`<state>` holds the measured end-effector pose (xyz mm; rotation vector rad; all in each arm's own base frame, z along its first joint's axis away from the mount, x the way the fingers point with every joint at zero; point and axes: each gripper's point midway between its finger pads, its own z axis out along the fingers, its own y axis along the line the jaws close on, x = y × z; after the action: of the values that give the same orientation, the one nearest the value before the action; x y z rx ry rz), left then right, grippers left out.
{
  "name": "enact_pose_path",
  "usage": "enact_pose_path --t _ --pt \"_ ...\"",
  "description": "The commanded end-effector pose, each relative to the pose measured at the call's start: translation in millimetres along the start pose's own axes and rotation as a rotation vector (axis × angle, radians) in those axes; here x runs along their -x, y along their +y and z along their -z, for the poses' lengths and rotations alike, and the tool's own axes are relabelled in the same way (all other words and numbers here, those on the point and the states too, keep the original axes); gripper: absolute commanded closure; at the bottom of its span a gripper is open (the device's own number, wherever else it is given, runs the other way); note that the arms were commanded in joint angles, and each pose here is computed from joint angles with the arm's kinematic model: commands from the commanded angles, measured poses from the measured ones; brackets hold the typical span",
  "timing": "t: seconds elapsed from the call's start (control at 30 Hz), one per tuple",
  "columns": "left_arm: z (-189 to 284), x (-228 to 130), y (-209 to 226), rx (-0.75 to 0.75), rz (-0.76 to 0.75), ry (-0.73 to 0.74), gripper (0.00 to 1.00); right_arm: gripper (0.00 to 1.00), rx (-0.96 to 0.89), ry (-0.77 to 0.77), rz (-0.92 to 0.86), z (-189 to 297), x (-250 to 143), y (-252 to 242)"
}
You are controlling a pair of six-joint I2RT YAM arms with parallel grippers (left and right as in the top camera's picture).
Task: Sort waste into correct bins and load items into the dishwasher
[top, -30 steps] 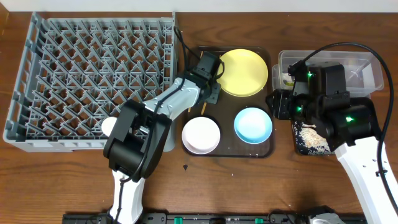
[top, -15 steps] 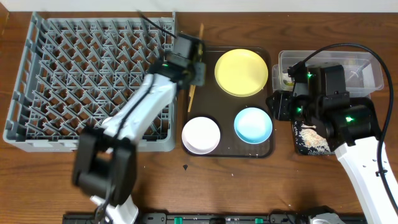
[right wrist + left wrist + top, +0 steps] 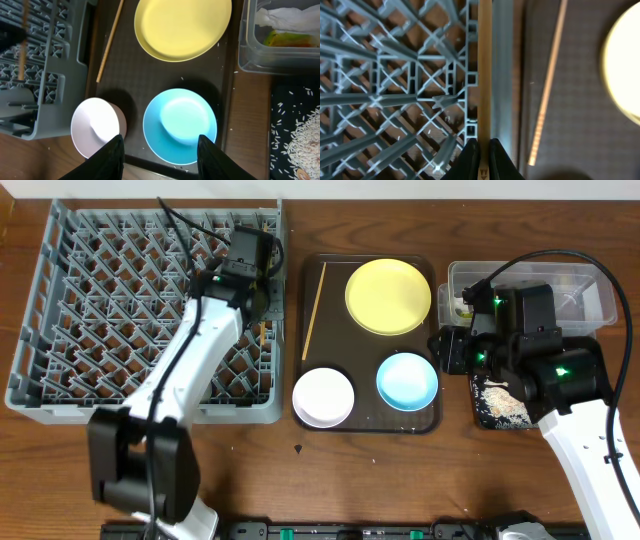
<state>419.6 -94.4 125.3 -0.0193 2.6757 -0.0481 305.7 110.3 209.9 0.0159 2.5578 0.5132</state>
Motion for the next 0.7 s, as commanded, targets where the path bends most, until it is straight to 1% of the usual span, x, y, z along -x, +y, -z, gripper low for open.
enact_pose_path --t 0.0,0.03,0.17,0.2,0.27,0.37,0.43,0.5,0.6,0.67 --pt "-26 -18 10 0.042 -0.008 0.078 0.92 0.55 0.004 0.008 0.002 -1 -1 -1" --pt "-29 -20 10 0.043 -0.008 0.086 0.89 0.55 0.003 0.011 0.001 -1 -1 -2" --pt "-27 -21 9 0.036 -0.004 0.091 0.69 0.55 0.001 0.018 0.0 -1 -3 -2" --pt "-23 -19 8 0.029 0.001 0.084 0.68 0.55 0.001 0.017 0.0 -1 -3 -2" --pt "-11 -12 0 -0.01 0.001 0.062 0.67 0.55 0.001 0.016 0.0 -1 -2 -2" --pt "9 -4 -21 -0.127 -0.001 0.024 0.67 0.54 0.002 0.014 0.0 -1 -2 -2" --pt "14 -1 -32 -0.163 -0.016 0.004 0.67 0.53 0.001 0.014 0.0 -1 -2 -2" --pt "15 -1 -43 -0.168 -0.055 -0.009 0.67 0.53 0.001 0.014 0.0 -1 -2 -2" --pt "7 -3 -54 -0.133 -0.134 -0.022 0.66 0.53 0.002 0.012 0.001 -1 -1 -2" --pt "-3 -1 -60 -0.09 -0.192 -0.044 0.62 0.52 0.003 0.01 0.001 -1 -1 -2"
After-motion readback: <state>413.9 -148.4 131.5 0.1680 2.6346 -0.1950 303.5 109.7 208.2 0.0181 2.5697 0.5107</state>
